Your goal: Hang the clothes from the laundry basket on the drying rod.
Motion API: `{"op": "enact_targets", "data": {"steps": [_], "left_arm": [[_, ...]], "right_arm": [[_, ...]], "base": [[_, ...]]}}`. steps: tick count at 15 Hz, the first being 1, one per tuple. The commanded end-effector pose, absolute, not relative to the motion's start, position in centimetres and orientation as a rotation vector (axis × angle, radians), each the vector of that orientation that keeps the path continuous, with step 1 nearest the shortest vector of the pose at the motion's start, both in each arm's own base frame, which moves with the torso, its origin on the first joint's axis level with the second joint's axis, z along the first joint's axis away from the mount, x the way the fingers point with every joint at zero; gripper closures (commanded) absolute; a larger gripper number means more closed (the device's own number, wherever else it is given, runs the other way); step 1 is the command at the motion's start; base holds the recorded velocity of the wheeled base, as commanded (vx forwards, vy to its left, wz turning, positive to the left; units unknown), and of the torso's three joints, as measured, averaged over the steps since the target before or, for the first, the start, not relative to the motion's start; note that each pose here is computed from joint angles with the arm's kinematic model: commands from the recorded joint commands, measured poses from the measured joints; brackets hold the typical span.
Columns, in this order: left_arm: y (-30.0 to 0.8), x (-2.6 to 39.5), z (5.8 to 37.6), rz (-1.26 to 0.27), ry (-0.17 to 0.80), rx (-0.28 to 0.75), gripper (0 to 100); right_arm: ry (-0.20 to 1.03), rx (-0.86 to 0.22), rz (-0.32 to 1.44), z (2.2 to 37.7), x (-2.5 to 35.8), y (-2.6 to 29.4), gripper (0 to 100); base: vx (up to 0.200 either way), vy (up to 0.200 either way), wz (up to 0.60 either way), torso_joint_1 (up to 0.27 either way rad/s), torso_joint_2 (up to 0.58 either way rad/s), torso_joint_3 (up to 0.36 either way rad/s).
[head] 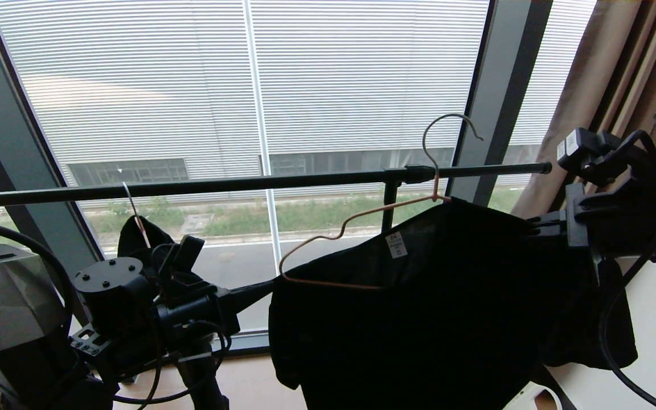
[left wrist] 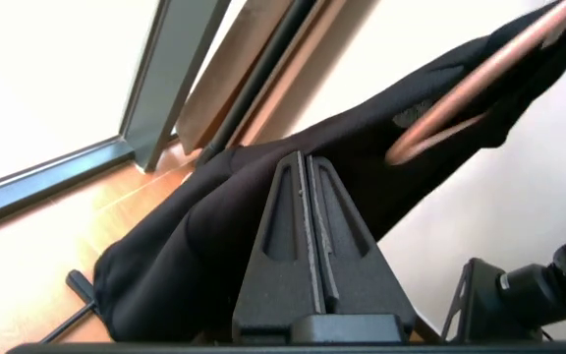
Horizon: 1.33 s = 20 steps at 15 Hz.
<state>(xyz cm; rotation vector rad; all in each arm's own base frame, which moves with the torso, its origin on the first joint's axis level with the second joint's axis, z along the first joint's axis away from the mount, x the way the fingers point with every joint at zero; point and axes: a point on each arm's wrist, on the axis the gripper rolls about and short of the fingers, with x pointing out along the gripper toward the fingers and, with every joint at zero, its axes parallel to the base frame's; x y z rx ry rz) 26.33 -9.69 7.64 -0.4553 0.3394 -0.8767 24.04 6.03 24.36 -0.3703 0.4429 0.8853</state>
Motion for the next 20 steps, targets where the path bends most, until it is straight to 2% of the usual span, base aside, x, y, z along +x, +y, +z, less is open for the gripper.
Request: {"op": "enact_targets", "data": {"steps": [1,15,20], "left_arm": [[-9.6,26.4,7.7,-0.874,0.334,-0.455,100],[-8.6,27.1,8.5,-0.846,0.289,-0.456,100],[-8.8,26.7,8.1,-0.878,0.318,-0.459,100]], "right_arm": [[0.42,-0.383,0.864,23.7,24.1,5.9,100],[0.337,-0.442,0.714,23.6,23.7,5.2,100],[0.313,-0.44,0.71,23.2,23.8,5.2,100]], "base": [[0.0,0.0,0.0,0.0,0.0,0.0],[0.0,0.0,0.0,0.0,0.0,0.0],[0.0,0.0,0.0,0.0,0.0,0.0]]}}
